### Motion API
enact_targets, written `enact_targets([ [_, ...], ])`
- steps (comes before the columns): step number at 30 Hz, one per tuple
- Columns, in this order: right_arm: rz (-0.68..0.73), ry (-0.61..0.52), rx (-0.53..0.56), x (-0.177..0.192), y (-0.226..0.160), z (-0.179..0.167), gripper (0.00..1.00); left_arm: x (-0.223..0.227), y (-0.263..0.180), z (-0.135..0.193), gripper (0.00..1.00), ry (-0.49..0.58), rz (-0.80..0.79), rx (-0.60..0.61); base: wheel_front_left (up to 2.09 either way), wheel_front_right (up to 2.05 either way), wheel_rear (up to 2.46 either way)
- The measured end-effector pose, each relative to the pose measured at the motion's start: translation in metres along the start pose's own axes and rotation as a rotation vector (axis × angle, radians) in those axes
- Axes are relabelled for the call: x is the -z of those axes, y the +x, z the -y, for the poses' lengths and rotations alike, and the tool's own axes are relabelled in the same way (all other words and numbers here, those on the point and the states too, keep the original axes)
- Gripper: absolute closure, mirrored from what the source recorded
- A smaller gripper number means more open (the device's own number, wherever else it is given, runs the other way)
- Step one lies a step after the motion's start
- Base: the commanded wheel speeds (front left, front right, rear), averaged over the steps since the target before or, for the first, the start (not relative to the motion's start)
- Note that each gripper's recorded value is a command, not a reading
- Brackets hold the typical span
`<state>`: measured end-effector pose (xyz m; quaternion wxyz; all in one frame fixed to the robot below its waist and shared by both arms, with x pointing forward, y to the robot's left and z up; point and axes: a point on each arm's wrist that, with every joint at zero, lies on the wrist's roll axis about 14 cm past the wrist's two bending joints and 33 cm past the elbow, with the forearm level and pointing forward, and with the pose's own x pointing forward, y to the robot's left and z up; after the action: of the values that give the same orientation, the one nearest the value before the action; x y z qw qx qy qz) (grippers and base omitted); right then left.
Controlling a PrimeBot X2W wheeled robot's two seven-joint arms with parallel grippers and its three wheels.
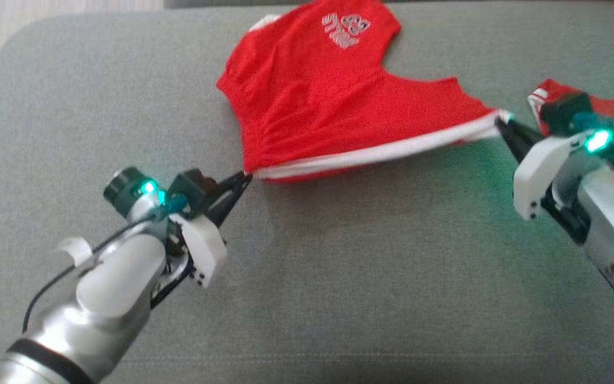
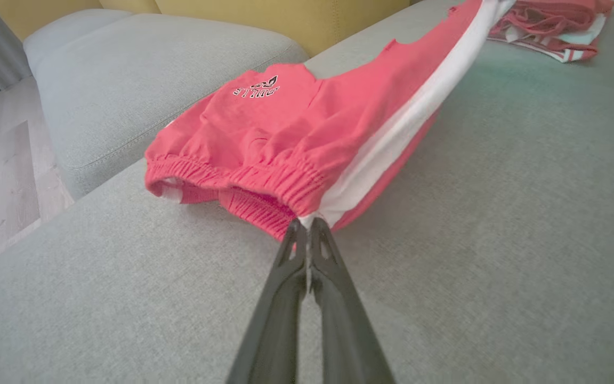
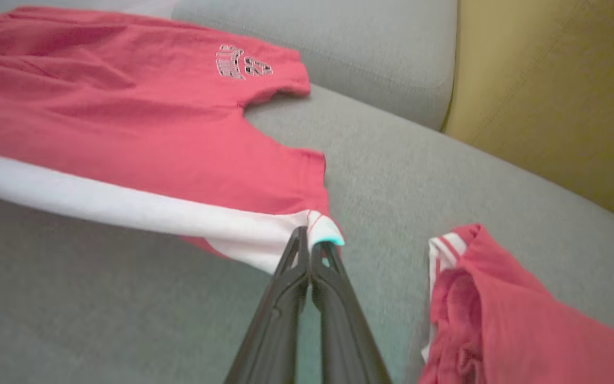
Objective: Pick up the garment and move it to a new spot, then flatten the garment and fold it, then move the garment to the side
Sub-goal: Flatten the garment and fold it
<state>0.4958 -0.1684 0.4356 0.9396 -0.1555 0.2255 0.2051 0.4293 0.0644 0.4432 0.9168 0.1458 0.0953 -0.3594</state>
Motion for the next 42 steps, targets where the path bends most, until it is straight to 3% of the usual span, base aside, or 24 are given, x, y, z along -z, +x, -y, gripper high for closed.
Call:
enact_targets([
  [7,-0.129,-0.014,-0.029,0.032,-0.036,-0.004,1.0,0.004,-0.014,0.032,1.0,0.003,-0.004,0.044,0.0,0.0,0.0],
  [15,-0.178,-0.018,-0.033,0.042,-0.073,0.002,1.0,0.011,-0.031,0.066,1.0,-0.031,-0.008,0.083,0.0,0.0,0.0],
  [25,-0.346,0.024,-0.104,0.079,-0.122,-0.014,1.0,0.024,-0.057,0.115,1.0,-0.163,-0.043,0.151,0.0,0.0,0.0],
  [33,-0.508,0.046,-0.145,0.101,-0.156,-0.016,1.0,0.022,-0.085,0.161,1.0,-0.271,-0.087,0.276,0.0,0.0,0.0],
  [37,-0.519,0.039,-0.164,0.096,-0.159,-0.015,1.0,0.012,-0.089,0.159,1.0,-0.282,-0.059,0.28,0.0,0.0,0.0],
  [42,-0.418,-0.003,-0.169,0.055,-0.137,-0.009,1.0,0.001,-0.086,0.137,1.0,-0.282,-0.019,0.208,0.0,0.0,0.0],
])
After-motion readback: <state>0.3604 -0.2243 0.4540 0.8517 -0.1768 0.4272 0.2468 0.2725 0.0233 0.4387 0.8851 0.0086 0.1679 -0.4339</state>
